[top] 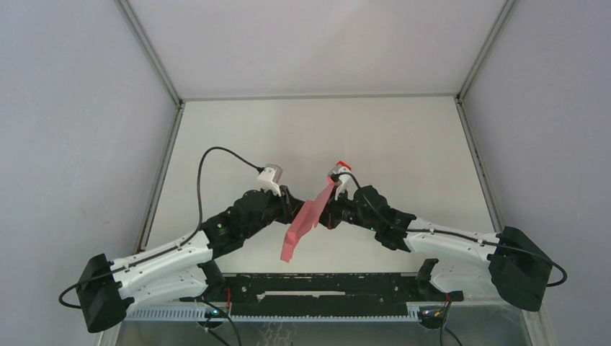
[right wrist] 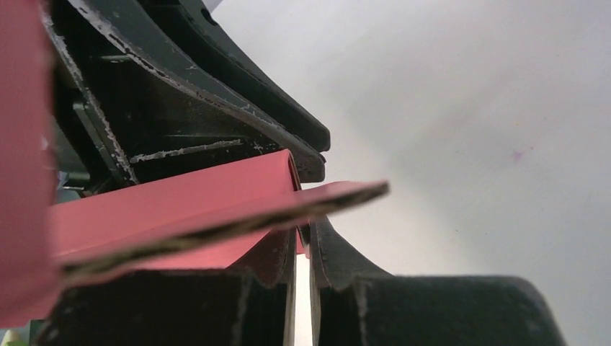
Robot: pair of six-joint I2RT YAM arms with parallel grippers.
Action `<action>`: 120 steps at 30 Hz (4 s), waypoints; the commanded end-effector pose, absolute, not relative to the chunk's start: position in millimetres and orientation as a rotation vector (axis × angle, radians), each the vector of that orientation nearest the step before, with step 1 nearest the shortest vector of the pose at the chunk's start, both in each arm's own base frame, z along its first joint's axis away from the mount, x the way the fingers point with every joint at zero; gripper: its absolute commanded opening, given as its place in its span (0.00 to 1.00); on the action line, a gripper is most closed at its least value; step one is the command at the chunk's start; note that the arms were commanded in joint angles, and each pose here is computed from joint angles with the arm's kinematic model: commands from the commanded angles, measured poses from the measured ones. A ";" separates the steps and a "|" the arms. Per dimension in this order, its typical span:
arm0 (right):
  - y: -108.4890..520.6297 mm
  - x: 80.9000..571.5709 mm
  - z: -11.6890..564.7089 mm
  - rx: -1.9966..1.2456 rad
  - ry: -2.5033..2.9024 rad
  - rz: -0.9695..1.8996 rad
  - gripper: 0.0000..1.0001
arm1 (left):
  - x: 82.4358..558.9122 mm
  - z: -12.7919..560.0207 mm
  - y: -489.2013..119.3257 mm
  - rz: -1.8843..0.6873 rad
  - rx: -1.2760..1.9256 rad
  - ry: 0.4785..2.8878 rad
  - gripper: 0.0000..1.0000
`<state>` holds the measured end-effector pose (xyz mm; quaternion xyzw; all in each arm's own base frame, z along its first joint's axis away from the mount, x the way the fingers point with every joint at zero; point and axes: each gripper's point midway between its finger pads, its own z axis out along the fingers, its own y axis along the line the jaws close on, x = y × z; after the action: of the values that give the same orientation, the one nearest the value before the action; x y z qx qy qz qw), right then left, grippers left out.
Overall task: Fold the paper box
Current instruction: Fold the paper box at the center of the board.
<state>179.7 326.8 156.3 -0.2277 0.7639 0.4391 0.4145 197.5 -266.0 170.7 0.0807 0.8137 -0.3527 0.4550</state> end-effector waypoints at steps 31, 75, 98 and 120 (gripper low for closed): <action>240.9 206.9 37.8 -0.700 2.858 0.063 0.07 | 188.5 207.3 -210.7 -0.882 -0.157 1.949 0.25; 221.8 229.6 17.1 -0.455 2.699 -0.038 0.19 | 169.8 68.6 -306.8 -0.472 -0.022 2.131 0.00; 216.6 236.3 23.3 -0.460 2.639 -0.099 0.23 | 196.0 57.2 -345.1 -0.459 0.033 2.154 0.00; 206.4 255.9 37.8 -0.424 2.573 -0.124 0.30 | 195.7 15.8 -357.8 -0.436 0.079 2.244 0.00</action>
<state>243.5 204.8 21.7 -0.1595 0.9595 -0.0511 0.2265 196.9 -350.0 18.8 0.0172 0.8889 -0.1691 0.4254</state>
